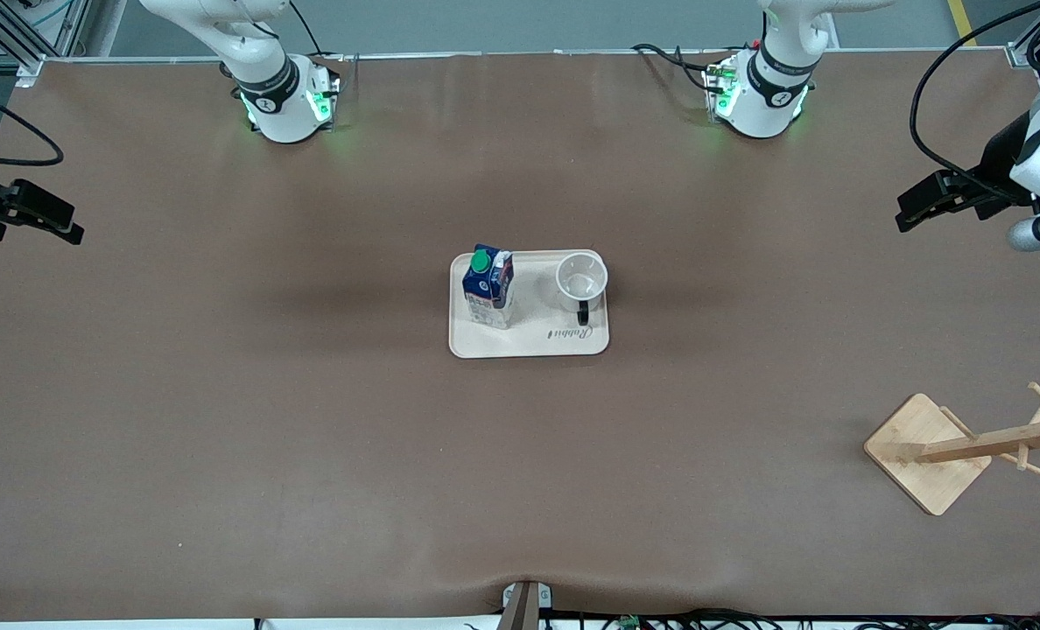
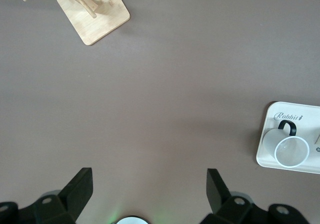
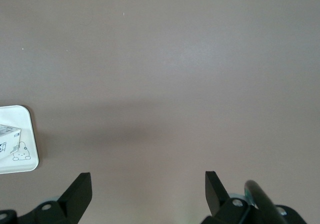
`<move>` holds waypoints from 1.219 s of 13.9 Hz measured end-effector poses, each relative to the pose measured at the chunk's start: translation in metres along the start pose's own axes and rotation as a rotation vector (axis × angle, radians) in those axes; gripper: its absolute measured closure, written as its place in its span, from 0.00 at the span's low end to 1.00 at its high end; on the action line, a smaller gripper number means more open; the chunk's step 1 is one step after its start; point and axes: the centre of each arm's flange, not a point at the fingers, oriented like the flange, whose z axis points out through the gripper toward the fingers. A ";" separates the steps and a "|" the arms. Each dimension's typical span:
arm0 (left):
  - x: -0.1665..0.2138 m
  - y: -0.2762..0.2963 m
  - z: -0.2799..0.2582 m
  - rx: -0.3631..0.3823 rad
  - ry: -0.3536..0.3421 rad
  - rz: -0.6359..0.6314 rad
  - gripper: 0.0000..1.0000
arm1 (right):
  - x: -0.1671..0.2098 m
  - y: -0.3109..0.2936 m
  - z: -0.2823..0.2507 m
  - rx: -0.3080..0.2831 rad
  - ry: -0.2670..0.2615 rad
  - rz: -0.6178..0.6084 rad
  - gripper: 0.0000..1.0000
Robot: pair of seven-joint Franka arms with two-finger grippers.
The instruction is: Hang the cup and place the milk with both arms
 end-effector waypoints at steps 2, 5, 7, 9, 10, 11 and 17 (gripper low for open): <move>0.000 0.000 0.000 0.000 0.000 0.000 0.00 | 0.000 0.000 0.000 0.000 0.000 0.000 0.00; 0.000 0.000 0.000 -0.001 0.003 0.000 0.00 | 0.000 0.000 0.000 0.000 -0.001 0.000 0.00; 0.000 0.002 0.000 -0.001 0.005 0.004 0.00 | 0.000 0.001 0.000 0.000 -0.001 0.001 0.00; 0.000 0.005 0.000 -0.001 0.004 0.009 0.00 | 0.000 0.001 0.000 0.001 -0.001 0.001 0.00; 0.000 0.005 0.000 -0.001 0.004 0.009 0.00 | 0.000 0.001 0.000 0.001 -0.001 0.001 0.00; 0.000 0.005 0.000 -0.001 0.004 0.009 0.00 | 0.000 0.001 0.000 0.001 -0.001 0.001 0.00; 0.002 0.024 0.013 0.004 -0.021 0.042 0.00 | 0.000 0.004 0.000 0.001 -0.001 0.007 0.00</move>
